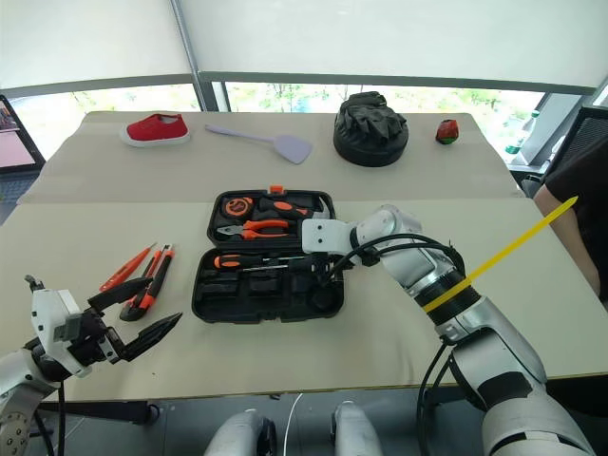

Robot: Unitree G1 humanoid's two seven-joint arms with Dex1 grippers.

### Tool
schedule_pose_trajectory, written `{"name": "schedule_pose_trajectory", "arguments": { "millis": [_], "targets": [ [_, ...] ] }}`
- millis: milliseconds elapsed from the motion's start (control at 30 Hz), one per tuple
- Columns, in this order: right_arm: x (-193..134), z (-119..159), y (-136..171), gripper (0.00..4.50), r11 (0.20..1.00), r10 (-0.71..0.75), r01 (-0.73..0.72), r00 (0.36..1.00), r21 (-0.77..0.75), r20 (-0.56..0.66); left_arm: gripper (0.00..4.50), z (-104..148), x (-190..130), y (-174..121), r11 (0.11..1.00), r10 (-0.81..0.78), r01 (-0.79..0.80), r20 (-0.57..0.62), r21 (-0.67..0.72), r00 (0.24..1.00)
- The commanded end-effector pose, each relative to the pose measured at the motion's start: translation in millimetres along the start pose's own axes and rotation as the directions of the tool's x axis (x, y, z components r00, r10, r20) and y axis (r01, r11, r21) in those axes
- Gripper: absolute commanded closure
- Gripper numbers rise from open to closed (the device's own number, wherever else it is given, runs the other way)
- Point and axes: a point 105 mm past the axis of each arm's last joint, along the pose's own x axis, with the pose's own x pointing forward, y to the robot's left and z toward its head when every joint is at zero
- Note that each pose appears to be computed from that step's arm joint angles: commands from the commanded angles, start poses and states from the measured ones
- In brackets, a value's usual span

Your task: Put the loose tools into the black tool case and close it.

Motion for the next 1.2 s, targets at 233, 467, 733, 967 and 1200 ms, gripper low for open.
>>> {"name": "schedule_pose_trajectory", "arguments": {
  "millis": [233, 467, 733, 967, 1200],
  "targets": [
    [-8, 18, -15, 2.47, 0.993, -0.09, 0.099, 0.988, -0.067, 0.123, 0.0, 17, 7, 2, 0.998, -0.016, 0.015, 0.022, 0.061, 1.0],
    [-40, 39, -17, 1.37, 0.999, -0.028, 0.036, 0.956, -0.023, 0.291, 0.0, 9, 2, -1, 0.999, -0.015, 0.015, 0.007, 0.039, 1.0],
    [-8, 45, -21, 3.17, 0.987, -0.144, 0.095, 0.875, 0.129, 0.461, 0.0, 3, 5, -9, 1.0, -0.022, 0.022, 0.004, 0.02, 1.0],
    [28, 39, -3, 4.46, 0.989, -0.122, 0.069, 0.888, 0.134, 0.443, 0.0, 10, 8, -11, 1.0, -0.019, 0.019, 0.001, 0.024, 1.0],
    [47, 26, 5, 4.46, 0.984, -0.116, 0.051, 0.912, 0.172, 0.394, 0.0, 27, 16, -13, 0.999, -0.01, 0.01, 0.002, 0.032, 1.0]
  ]
}}
